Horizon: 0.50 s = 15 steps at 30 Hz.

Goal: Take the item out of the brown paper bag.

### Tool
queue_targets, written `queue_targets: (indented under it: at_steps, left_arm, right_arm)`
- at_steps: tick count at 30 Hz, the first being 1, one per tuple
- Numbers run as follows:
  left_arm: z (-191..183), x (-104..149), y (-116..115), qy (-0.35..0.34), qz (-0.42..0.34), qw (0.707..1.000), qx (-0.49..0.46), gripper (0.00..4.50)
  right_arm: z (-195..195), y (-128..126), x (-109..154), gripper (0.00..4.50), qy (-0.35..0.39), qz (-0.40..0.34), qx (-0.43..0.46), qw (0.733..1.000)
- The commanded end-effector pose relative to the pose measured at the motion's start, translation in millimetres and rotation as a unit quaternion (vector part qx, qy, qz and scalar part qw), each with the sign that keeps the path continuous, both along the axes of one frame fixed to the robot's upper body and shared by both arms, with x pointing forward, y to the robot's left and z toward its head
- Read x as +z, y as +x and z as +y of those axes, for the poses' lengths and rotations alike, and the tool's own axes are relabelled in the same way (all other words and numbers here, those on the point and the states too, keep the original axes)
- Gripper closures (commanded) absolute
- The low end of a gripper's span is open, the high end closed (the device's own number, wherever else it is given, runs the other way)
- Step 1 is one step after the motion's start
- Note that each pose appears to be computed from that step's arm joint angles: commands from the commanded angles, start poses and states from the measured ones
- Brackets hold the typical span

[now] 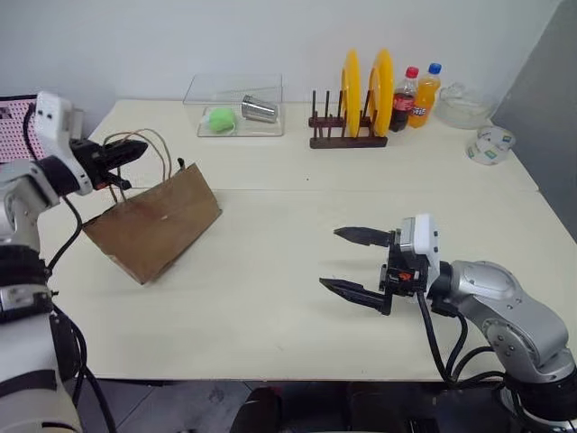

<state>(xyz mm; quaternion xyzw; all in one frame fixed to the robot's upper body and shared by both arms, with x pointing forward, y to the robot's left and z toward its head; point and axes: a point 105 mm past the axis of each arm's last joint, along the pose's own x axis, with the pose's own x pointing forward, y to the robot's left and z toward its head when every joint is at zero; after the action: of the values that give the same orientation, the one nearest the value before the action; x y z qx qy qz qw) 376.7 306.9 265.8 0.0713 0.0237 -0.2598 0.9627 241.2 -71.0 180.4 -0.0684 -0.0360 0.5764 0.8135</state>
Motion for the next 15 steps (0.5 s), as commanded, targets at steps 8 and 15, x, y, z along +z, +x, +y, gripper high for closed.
queue_targets:
  at_steps: [8, 15]
  left_arm:
    - [-54, 57, 17, 0.064, -0.075, 0.986, -0.134, 4.44]
    - [-112, 75, 34, 0.075, -0.106, 0.969, -0.212, 4.44]
  right_arm:
    - [-20, -5, 22, 0.0, 0.039, -0.033, -0.104, 0.993]
    - [-29, -14, 19, 0.0, 0.034, -0.036, -0.174, 0.983]
